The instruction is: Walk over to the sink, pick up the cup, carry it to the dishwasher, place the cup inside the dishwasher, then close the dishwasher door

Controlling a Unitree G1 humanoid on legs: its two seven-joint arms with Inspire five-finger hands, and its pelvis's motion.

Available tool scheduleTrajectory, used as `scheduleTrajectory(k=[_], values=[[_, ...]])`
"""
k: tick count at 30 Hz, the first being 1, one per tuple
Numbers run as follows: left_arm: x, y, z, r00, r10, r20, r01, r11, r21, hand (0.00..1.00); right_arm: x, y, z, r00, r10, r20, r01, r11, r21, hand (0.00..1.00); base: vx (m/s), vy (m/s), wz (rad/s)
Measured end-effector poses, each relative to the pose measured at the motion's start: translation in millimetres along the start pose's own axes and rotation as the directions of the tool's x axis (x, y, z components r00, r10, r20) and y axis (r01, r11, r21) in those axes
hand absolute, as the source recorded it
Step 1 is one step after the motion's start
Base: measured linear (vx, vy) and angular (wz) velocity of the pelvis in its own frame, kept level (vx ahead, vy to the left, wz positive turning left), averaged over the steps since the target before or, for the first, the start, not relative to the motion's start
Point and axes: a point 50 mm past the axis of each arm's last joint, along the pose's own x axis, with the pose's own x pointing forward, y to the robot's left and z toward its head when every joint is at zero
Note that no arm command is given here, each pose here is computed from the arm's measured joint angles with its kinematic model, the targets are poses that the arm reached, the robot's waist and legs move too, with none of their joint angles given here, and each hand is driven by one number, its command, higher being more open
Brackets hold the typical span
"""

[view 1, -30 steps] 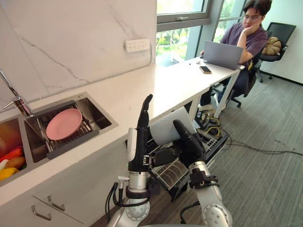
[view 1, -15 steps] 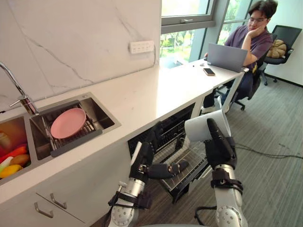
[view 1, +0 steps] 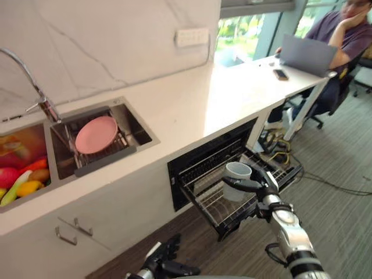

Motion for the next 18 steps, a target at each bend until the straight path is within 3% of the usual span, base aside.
scheduleTrajectory(k=[4, 11, 18], values=[[-1, 28, 2, 0.988, 0.150, 0.040, -0.144, 0.981, -0.128, 1.00, 24, -34, 50, 0.995, -0.088, 0.042, 0.091, 0.993, -0.075, 0.00, 0.02, 0.051, 0.32], [-5, 38, 4, 0.973, 0.216, 0.077, -0.194, 0.955, -0.225, 1.00, 35, -49, 108, 0.985, -0.106, 0.134, 0.122, 0.986, -0.115, 0.00, -0.01, 0.042, 0.26], [-2, 37, 10, 0.972, 0.215, 0.099, -0.187, 0.953, -0.240, 1.00, 39, -45, 113, 0.993, -0.050, 0.108, 0.071, 0.976, -0.205, 0.00, -0.06, 0.010, 0.15]])
